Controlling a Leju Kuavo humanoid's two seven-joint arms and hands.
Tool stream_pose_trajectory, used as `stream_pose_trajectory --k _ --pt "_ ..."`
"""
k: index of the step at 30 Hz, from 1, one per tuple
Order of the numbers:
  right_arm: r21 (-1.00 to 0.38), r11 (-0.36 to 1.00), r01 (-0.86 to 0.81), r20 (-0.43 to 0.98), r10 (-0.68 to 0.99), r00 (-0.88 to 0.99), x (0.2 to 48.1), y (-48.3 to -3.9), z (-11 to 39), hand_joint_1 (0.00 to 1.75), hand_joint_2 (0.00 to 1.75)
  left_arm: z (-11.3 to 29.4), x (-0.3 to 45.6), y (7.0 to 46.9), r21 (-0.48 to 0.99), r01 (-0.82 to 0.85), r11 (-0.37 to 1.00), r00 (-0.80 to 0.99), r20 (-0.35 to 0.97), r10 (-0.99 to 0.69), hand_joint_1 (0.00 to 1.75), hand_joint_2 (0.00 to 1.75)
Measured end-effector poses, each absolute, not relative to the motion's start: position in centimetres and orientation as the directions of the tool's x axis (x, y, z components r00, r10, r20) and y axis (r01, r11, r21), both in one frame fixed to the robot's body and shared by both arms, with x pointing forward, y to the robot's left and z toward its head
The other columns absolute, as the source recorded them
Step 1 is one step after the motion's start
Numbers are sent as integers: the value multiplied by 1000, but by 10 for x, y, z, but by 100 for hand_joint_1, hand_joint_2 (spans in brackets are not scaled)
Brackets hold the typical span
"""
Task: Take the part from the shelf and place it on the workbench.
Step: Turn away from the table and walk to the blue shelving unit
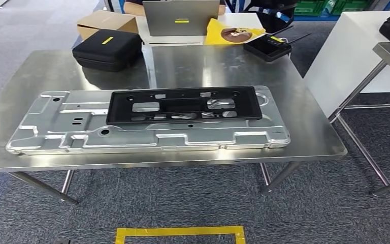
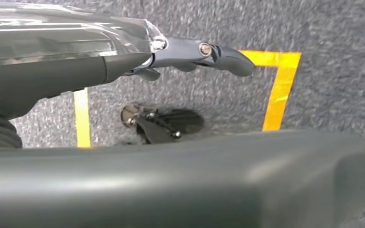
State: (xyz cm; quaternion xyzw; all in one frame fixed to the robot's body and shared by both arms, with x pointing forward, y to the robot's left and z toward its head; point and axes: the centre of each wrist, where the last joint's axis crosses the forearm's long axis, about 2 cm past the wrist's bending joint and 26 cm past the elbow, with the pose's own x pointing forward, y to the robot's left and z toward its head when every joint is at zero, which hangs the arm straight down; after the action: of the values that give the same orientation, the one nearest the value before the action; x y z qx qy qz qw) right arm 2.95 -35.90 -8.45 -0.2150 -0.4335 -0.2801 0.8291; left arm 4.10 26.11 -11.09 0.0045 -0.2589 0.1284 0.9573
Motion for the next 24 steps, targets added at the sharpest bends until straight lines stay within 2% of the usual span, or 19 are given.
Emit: stream_pose_trajectory --k 14,24 --pt "-123 819 560 655 -357 666 29 -317 -106 0 0 -111 43 261 -59 -243 968 835 496 239 0 0" --pt "-147 856 495 533 -353 769 28 -306 -110 0 0 -110 44 257 -65 -237 969 836 495 238 0 0"
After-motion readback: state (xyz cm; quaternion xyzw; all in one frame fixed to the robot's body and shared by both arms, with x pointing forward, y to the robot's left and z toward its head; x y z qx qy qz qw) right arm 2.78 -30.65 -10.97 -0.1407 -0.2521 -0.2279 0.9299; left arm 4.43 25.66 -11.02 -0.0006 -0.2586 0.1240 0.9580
